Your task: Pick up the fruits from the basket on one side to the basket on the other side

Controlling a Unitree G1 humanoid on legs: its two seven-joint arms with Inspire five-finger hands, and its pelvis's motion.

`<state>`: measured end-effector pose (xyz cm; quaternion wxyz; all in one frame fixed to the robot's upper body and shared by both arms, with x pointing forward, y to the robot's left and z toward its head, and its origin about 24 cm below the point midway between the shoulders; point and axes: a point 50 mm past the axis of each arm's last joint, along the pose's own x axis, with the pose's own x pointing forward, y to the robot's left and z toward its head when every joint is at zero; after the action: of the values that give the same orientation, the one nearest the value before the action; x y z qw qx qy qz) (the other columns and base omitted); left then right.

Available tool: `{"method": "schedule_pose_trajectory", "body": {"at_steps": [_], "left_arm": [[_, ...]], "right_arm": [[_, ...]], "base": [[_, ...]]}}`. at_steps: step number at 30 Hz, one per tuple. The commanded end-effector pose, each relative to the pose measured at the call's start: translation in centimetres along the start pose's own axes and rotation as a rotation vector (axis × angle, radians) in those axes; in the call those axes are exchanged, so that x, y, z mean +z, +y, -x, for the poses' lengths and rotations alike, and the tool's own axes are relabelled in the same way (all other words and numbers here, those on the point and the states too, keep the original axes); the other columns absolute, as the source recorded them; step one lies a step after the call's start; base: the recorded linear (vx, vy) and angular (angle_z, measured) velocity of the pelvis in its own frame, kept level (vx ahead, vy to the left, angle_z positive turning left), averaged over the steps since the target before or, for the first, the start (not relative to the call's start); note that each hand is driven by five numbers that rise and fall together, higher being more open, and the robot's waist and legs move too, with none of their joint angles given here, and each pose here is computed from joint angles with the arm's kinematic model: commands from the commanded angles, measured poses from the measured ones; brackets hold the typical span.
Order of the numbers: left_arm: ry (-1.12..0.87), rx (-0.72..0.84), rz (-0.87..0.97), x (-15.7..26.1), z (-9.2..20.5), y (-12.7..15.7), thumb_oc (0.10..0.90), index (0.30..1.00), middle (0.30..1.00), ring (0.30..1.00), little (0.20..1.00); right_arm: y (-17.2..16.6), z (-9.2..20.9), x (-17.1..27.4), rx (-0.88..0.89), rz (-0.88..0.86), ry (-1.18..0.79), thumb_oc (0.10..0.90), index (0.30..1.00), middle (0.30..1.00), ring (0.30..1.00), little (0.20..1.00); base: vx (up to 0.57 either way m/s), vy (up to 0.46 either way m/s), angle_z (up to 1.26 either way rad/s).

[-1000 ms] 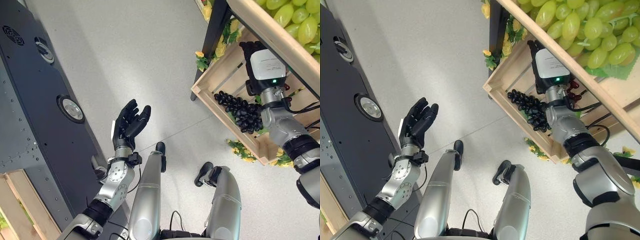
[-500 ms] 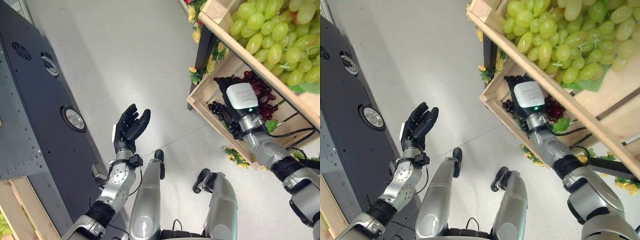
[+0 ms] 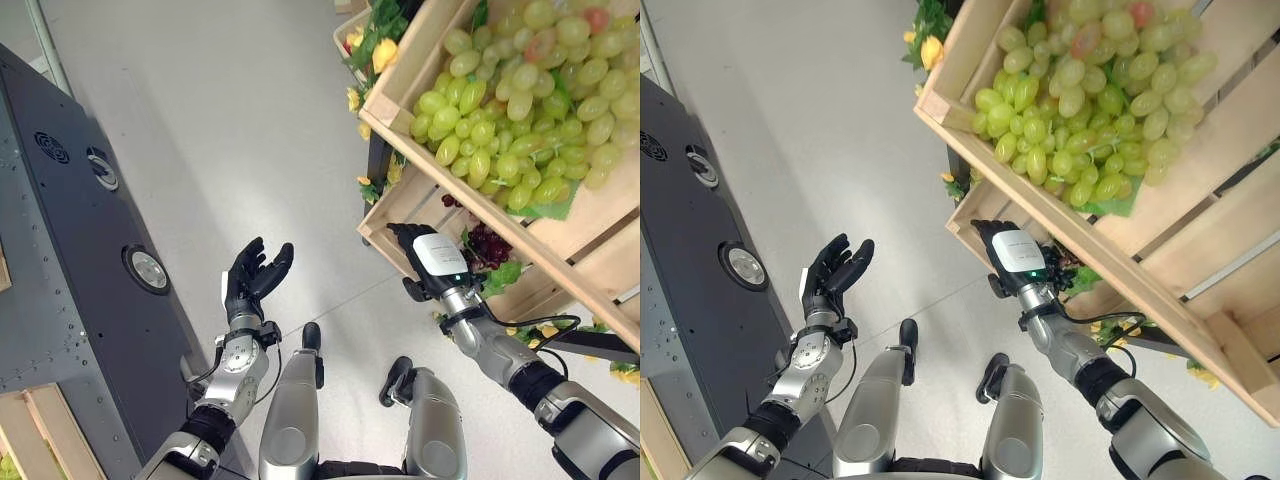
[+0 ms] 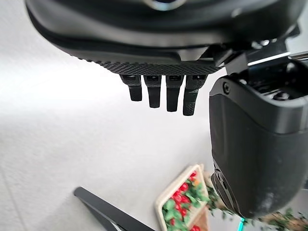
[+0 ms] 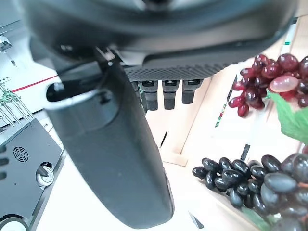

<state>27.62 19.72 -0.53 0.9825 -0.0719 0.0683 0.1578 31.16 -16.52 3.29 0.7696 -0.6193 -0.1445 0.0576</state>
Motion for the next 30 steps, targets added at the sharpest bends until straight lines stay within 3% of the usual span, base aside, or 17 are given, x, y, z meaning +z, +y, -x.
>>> {"method": "schedule_pose_trajectory", "body": {"at_steps": [1,4,8,10,13,19,22,30], "left_arm": [[-0.029,-0.038,-0.027,-0.7,1.2,0.0,0.800,0.900,0.900,0.900,0.900],[0.008,-0.031,-0.060,-1.6,1.7,0.6,0.800,0.900,0.900,0.900,0.900],[0.106,-0.021,-0.165,-3.6,2.6,1.9,0.800,0.900,0.900,0.900,0.900],[0.155,0.000,-0.084,-4.2,2.8,2.3,0.800,0.900,0.900,0.900,0.900],[0.134,-0.007,-0.141,-4.3,3.2,2.8,0.800,0.900,0.900,0.900,0.900],[0.209,-0.035,-0.405,-5.3,3.2,4.3,0.800,0.900,0.900,0.900,0.900],[0.246,-0.127,-0.507,-5.7,2.3,4.2,0.800,0.900,0.900,0.900,0.900],[0.249,-0.070,-0.442,-6.6,3.4,4.5,0.800,0.900,0.900,0.900,0.900]], "right_arm": [[0.6,0.5,1.5,0.028,-0.115,-0.051,0.800,0.900,0.900,0.900,0.900],[2.3,2.0,1.4,0.112,-0.208,-0.006,0.800,0.900,0.900,0.900,0.900],[5.1,5.1,1.6,0.234,-0.529,0.173,0.800,0.900,0.900,0.900,0.900],[5.9,6.0,1.8,0.269,-0.660,0.231,0.800,0.900,0.900,0.900,0.900],[6.9,7.2,2.6,0.323,-0.831,0.278,0.800,0.900,0.900,0.900,0.900],[8.1,7.8,3.1,0.401,-0.978,0.345,0.800,0.900,0.900,0.900,0.900],[8.5,8.9,2.2,0.358,-1.068,0.437,0.800,0.900,0.900,0.900,0.900],[8.9,9.7,0.5,0.363,-1.119,0.516,0.800,0.900,0.900,0.900,0.900]], "base": [[0.10,-0.036,0.05],[0.09,-0.025,0.00],[0.08,-0.006,0.16],[0.07,0.040,0.12],[0.05,0.087,0.15],[0.01,0.047,0.16],[0.00,-0.170,0.76],[-0.07,-0.182,0.62]]}}
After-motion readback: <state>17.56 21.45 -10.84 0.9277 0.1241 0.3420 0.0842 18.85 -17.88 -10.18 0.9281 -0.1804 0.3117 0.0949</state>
